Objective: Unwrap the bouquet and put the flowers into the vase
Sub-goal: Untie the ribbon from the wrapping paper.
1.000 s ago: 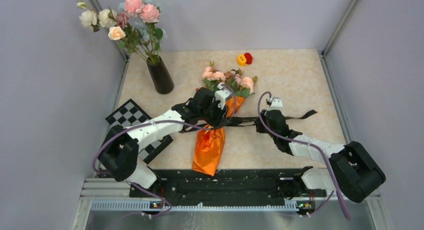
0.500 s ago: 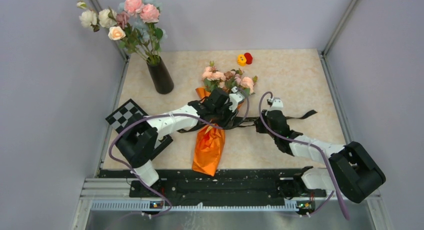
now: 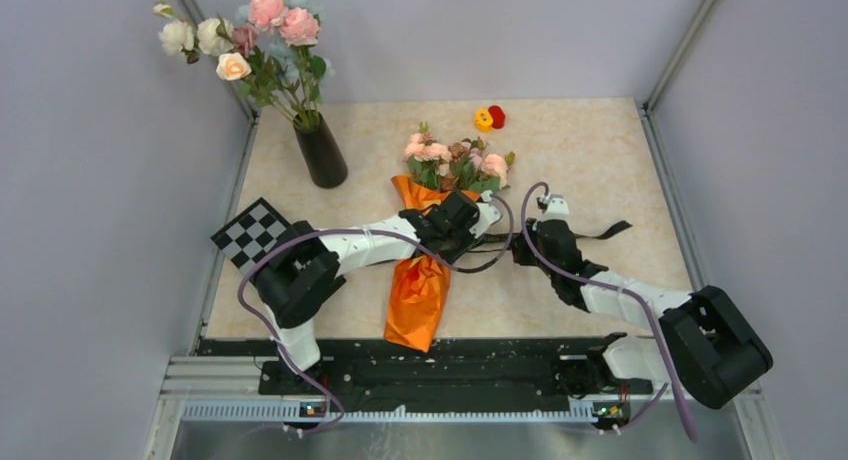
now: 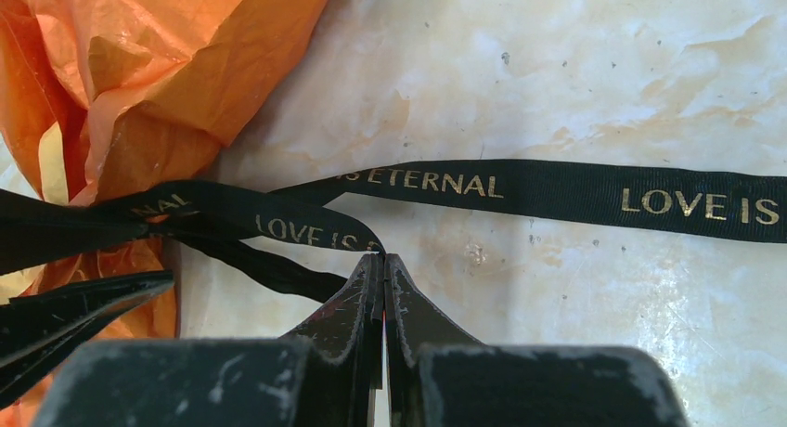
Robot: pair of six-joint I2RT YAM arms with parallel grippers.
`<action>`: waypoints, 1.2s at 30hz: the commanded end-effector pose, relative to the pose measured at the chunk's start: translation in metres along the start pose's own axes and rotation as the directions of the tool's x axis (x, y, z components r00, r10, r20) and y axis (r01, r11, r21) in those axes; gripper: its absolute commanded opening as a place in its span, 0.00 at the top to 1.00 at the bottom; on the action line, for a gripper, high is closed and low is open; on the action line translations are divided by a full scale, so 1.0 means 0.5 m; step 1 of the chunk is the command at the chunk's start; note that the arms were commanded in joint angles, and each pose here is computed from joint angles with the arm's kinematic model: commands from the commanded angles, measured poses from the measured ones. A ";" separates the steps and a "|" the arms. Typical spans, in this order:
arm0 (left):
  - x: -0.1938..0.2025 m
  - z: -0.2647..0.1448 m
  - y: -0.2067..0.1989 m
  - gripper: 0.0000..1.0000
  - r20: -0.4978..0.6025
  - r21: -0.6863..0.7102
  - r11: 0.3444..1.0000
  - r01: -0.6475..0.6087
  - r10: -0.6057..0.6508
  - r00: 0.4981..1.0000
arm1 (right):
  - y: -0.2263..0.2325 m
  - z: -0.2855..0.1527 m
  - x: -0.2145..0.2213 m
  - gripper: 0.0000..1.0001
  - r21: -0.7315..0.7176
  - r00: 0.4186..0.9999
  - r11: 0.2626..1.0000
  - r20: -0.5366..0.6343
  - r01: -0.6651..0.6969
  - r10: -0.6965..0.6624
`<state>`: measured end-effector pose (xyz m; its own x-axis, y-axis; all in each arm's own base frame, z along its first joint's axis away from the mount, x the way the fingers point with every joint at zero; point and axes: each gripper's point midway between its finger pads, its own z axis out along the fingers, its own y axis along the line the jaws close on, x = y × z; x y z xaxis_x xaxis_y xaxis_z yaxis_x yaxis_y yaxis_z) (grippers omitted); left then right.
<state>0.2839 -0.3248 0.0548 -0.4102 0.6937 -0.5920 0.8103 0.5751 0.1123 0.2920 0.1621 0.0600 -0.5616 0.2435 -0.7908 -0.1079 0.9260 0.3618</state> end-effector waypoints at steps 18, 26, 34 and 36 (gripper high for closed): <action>-0.043 -0.016 0.029 0.60 0.017 -0.205 0.960 -0.190 0.197 0.980 | 0.006 0.006 -0.011 1.00 -0.040 0.999 0.998 0.022 -0.040 0.041; -0.006 -0.007 0.026 0.59 -0.028 -0.213 0.953 -0.215 0.214 0.976 | 0.003 0.008 -0.009 1.00 -0.040 0.999 0.998 0.017 -0.044 0.044; 0.019 0.000 0.024 0.57 -0.056 -0.236 0.942 -0.237 0.231 0.971 | 0.002 0.008 -0.009 1.00 -0.042 0.999 0.998 0.014 -0.051 0.052; 0.018 0.002 0.025 0.59 -0.051 -0.247 0.940 -0.237 0.232 0.971 | 0.001 0.008 -0.008 1.00 -0.043 0.998 0.998 0.014 -0.053 0.054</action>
<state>0.2860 -0.3117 0.0487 -0.2493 0.8305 -0.4981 0.7792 0.4774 0.4060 0.2917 0.1642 0.0561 -0.5795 0.2687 -0.7694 -0.1151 0.9076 0.4037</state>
